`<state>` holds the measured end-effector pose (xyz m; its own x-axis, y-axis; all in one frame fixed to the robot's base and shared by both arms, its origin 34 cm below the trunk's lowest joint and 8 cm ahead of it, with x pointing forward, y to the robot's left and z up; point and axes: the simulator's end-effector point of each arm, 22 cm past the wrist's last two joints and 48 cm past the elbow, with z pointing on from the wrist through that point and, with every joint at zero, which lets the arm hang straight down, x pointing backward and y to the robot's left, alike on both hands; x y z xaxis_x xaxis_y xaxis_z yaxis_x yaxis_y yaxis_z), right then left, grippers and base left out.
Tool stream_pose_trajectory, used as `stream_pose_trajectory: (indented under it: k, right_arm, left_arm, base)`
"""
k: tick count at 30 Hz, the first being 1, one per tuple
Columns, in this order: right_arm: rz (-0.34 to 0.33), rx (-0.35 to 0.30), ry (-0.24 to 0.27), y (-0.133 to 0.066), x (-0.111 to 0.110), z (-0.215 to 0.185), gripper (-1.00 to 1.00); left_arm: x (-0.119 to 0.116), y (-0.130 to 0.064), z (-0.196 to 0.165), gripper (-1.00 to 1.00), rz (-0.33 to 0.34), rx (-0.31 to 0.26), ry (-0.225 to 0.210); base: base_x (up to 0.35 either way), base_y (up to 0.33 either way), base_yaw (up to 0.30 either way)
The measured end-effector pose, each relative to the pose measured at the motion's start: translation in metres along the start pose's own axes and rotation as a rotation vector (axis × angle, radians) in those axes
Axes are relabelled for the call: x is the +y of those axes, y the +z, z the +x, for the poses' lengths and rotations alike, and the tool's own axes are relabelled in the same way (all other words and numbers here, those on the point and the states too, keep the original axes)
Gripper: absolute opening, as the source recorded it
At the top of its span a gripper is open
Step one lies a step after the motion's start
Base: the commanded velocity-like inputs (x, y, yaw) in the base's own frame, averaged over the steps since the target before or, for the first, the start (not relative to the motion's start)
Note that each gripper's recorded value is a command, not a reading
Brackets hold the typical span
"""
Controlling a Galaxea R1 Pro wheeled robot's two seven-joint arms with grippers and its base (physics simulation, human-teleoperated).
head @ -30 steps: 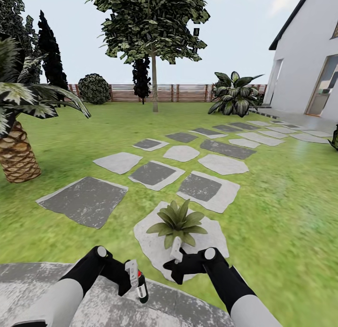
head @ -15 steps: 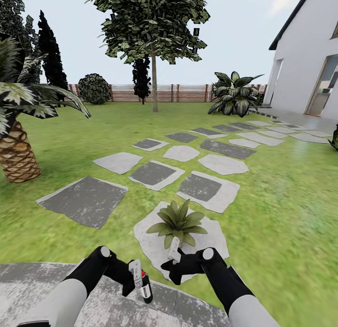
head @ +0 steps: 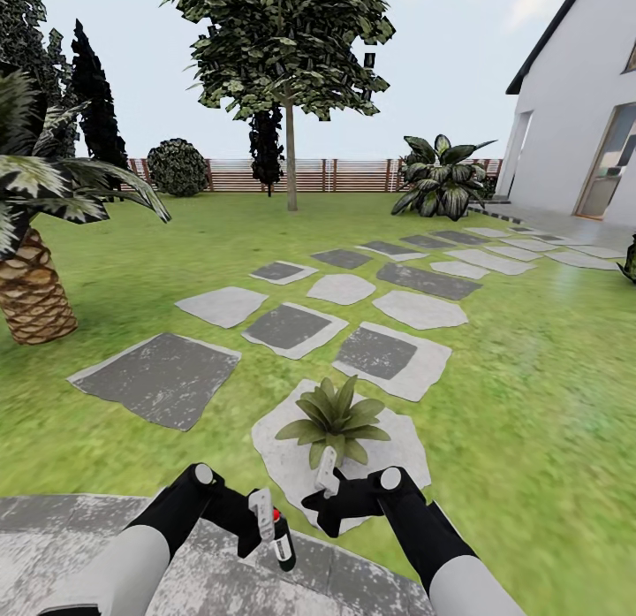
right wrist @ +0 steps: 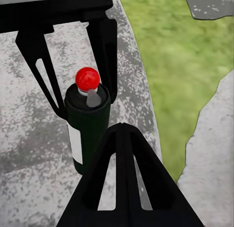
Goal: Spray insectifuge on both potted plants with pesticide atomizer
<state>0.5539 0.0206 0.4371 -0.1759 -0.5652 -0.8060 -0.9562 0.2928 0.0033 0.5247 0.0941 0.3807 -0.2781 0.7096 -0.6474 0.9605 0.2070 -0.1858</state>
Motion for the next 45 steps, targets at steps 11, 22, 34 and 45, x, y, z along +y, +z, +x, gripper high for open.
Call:
stream_pose_trajectory:
  k: [11,22,34,45]
  right_arm:
    - [0.000,0.000,0.000,0.000,0.000,0.000,-1.00]
    - [-0.005,0.003,0.002,0.001,0.002,0.002,-1.00]
    - [-0.006,0.003,0.002,0.001,0.002,0.002,-1.00]
    - [-0.007,0.004,0.002,0.001,0.002,0.002,-1.00]
  left_arm:
    - [-0.001,0.001,0.000,-1.00,-0.001,-0.006,-0.005]
    - [0.005,0.007,-0.003,-1.00,-0.041,-0.009,0.006]
    - [-0.001,0.014,-0.013,-1.00,-0.028,-0.023,0.012]
    - [-0.003,0.015,-0.016,-1.00,-0.019,-0.029,0.014]
  base:
    - [0.000,0.000,0.000]
    - [0.000,0.000,0.000]
    - [0.000,0.000,0.000]
    - [0.000,0.000,0.000]
